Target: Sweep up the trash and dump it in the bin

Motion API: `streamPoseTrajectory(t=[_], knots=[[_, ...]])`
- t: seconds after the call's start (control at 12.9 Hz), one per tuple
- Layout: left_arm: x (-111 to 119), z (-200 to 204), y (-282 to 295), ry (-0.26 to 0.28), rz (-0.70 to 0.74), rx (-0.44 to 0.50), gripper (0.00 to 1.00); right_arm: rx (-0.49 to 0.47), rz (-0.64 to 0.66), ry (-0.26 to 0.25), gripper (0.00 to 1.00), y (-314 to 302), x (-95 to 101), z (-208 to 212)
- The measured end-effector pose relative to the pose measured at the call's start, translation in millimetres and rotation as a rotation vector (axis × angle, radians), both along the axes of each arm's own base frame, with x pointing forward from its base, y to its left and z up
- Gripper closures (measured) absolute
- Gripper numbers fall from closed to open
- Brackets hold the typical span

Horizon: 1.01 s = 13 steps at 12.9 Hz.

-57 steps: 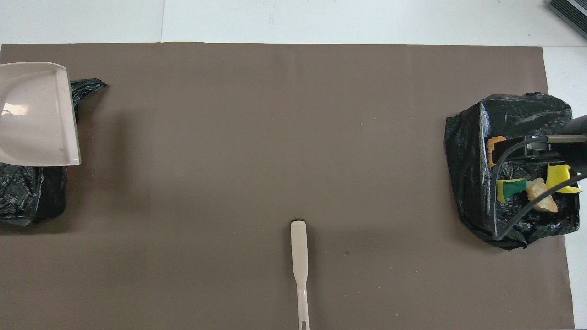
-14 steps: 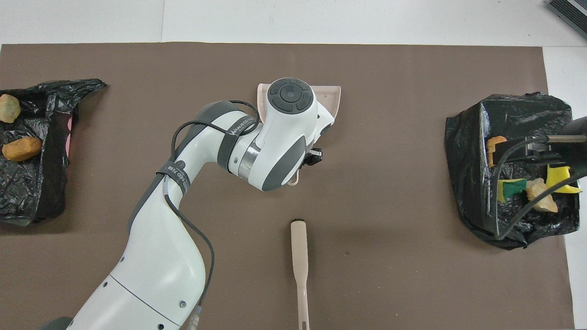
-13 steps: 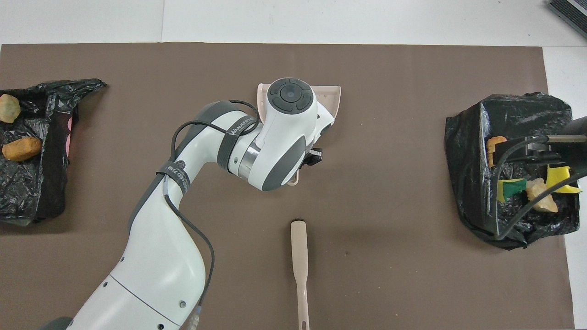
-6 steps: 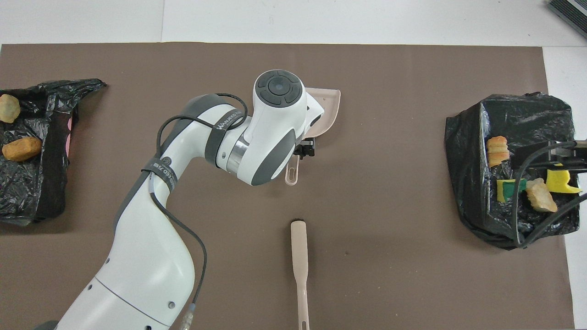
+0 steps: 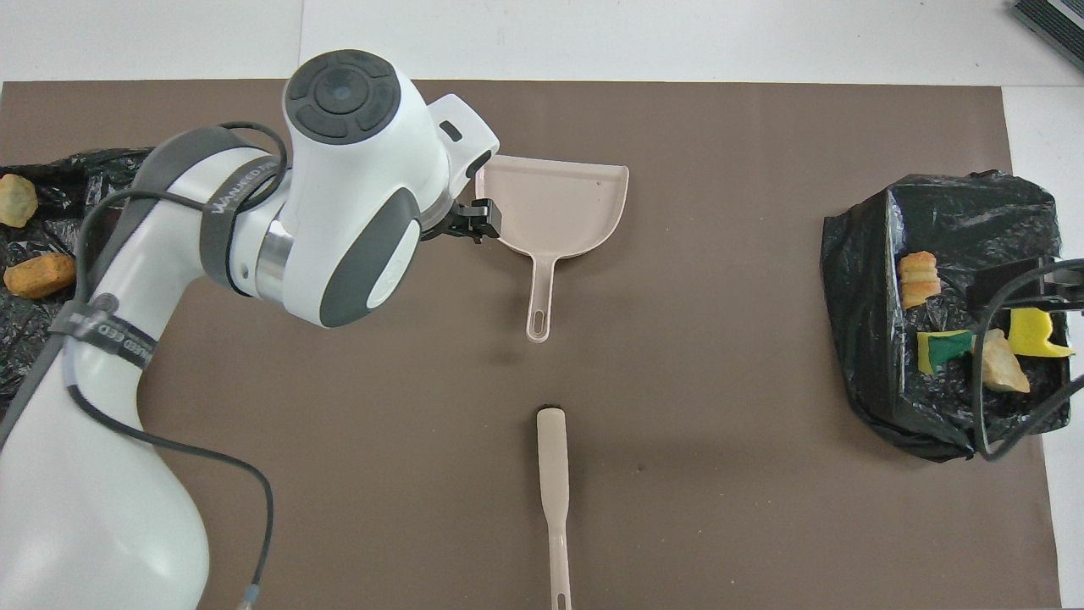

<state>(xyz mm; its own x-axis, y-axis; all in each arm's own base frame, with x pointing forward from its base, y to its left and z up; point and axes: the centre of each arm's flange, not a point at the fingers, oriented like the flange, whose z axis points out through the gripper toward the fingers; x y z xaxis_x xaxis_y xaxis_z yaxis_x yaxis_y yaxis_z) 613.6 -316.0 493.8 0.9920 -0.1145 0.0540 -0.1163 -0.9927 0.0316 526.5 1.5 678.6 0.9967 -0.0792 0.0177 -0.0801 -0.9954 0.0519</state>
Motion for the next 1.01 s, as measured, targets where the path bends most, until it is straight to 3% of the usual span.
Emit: streamPoseTrajectory(t=[0.23,0.62,1.01], knots=[[-3.9,64.6,75.7,-0.02,-0.022,0.006,0.0,0.012,-0.005,0.0,0.0,-0.9,11.8,0.7],[-39.2,159.4,192.9,-0.035,-0.048,0.022,0.0,0.015,-0.009,0.0,0.0,-1.8,11.9,1.0],[-76.9,182.5,235.9,0.038,-0.027,0.017,0.0,0.015,-0.018,0.0,0.0,-6.2,11.9,1.3]])
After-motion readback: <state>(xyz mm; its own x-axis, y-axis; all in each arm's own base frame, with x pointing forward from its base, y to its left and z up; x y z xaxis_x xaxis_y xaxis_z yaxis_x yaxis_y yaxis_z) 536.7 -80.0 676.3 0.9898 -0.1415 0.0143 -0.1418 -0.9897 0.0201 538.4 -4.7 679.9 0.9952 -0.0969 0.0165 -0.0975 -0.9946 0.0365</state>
